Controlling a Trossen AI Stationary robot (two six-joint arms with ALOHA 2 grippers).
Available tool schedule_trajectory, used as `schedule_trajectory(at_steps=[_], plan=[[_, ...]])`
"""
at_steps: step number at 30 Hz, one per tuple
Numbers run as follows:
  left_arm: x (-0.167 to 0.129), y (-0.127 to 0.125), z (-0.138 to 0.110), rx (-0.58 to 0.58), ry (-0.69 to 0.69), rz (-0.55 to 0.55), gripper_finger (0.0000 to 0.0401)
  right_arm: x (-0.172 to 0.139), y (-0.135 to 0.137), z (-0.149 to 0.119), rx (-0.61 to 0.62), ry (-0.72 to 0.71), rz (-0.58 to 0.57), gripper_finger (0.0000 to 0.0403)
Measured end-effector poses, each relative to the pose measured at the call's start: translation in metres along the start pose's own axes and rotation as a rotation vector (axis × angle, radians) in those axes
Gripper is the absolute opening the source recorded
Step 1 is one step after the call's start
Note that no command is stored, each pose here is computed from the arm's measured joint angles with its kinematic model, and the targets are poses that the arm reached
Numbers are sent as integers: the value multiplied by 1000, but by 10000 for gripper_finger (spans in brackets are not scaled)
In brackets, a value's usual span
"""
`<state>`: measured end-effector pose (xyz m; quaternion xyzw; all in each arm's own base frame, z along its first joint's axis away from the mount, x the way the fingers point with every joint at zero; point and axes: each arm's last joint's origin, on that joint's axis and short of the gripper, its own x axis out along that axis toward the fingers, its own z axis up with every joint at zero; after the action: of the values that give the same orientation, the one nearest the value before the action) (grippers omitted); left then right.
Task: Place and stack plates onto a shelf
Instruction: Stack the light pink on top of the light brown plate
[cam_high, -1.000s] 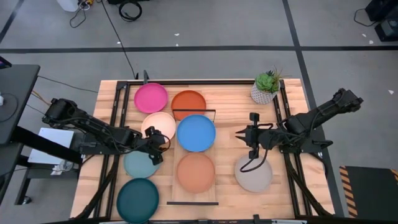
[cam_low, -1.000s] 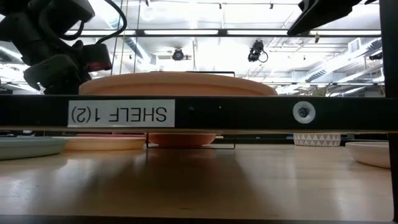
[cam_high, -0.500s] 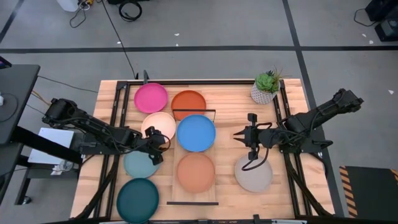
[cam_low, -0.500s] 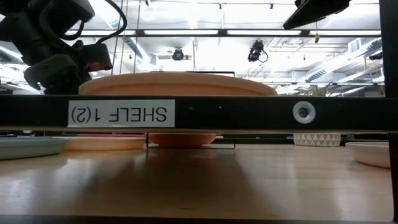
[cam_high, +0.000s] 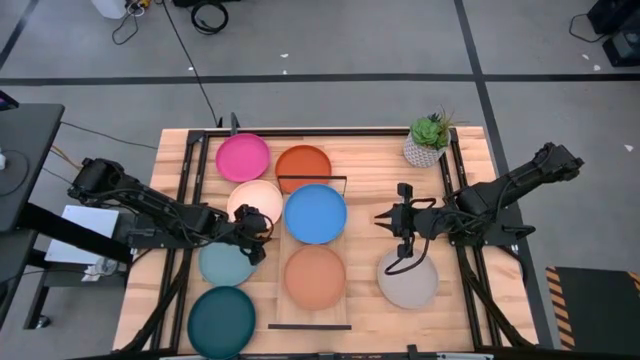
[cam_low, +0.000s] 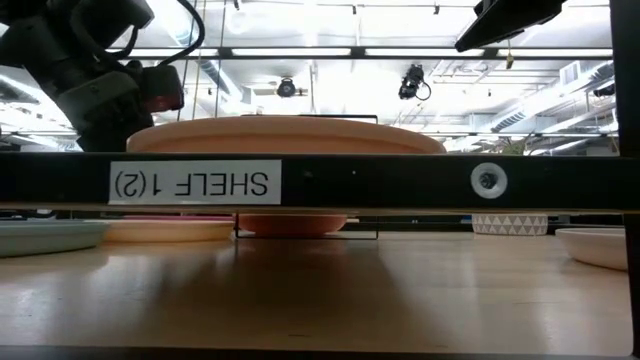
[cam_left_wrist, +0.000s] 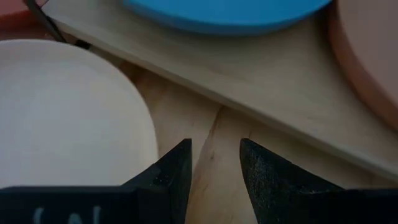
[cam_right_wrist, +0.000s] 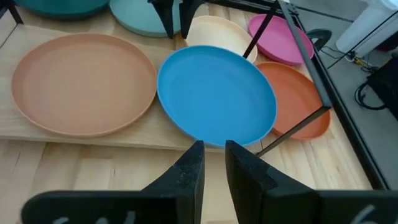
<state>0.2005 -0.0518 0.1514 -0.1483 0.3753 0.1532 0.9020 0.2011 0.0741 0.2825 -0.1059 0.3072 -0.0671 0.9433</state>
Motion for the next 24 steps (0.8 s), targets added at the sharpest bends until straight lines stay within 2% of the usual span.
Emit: schedule_trajectory(at_steps=[3, 6, 10, 14, 24], plan=[[1, 2, 3, -19, 13, -32, 141, 5, 3, -1, 5, 23, 10, 70], [3, 6, 5, 24, 15, -20, 141, 10, 7, -2, 0, 43, 25, 70], [5, 13, 8, 145, 19, 12, 141, 13, 9, -3, 2, 57, 27, 70], [8, 24, 3, 295, 98, 95, 141, 14, 10, -4, 26, 61, 29, 70], [23, 31, -7, 355, 227, 113, 141, 14, 11, -3, 69, 61, 51, 70]])
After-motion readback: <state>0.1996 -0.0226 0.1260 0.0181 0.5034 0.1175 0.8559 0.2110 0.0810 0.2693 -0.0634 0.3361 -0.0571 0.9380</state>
